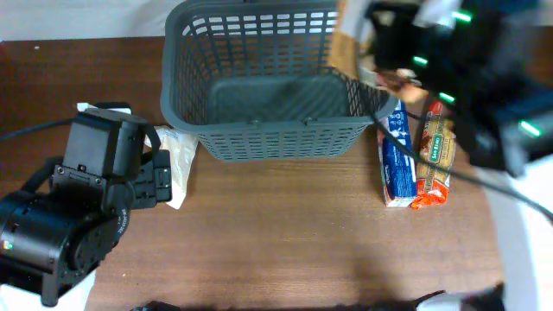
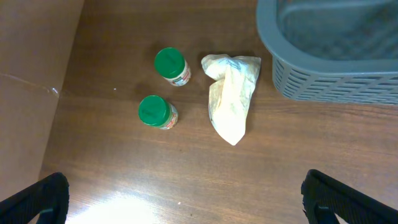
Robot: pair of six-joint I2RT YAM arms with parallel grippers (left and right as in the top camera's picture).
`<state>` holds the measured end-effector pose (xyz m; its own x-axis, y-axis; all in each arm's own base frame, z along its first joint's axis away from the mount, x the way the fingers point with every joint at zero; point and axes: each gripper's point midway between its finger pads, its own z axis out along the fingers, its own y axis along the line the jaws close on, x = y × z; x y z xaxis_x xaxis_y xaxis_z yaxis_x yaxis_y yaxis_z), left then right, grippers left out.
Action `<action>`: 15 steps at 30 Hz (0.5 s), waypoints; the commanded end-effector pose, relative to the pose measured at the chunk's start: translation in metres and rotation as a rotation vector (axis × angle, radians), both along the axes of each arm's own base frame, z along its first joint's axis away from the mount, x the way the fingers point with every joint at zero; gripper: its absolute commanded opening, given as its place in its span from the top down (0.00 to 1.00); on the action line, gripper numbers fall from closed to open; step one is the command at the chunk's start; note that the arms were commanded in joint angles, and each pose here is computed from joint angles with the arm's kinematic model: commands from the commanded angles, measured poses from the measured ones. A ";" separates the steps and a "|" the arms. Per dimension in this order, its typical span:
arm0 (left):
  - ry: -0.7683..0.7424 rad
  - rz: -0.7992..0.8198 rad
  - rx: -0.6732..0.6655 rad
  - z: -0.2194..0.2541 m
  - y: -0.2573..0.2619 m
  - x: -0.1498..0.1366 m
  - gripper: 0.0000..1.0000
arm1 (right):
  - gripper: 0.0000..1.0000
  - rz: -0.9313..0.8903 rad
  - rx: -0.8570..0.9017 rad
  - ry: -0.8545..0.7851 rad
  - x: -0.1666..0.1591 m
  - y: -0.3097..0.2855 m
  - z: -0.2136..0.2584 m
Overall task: Pack container
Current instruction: 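Grasp the paper snack bag with the right gripper and drop it in the basket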
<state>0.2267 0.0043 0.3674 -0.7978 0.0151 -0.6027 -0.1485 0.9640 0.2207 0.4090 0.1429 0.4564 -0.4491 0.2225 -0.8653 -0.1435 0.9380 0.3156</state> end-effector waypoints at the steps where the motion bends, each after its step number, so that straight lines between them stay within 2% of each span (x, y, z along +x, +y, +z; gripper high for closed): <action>1: 0.002 0.008 0.000 -0.001 0.001 0.001 0.01 | 0.96 -0.112 0.048 0.100 0.040 0.020 -0.046; 4: 0.002 0.008 0.000 -0.001 0.001 0.001 0.01 | 0.96 -0.151 0.025 0.208 0.061 0.028 -0.095; 7: 0.002 0.008 0.000 -0.001 0.001 0.001 0.01 | 0.96 -0.250 -0.006 0.331 0.068 0.021 -0.142; 15: 0.002 0.008 0.000 -0.001 0.001 0.001 0.01 | 0.96 -0.301 -0.149 0.504 0.080 0.016 -0.226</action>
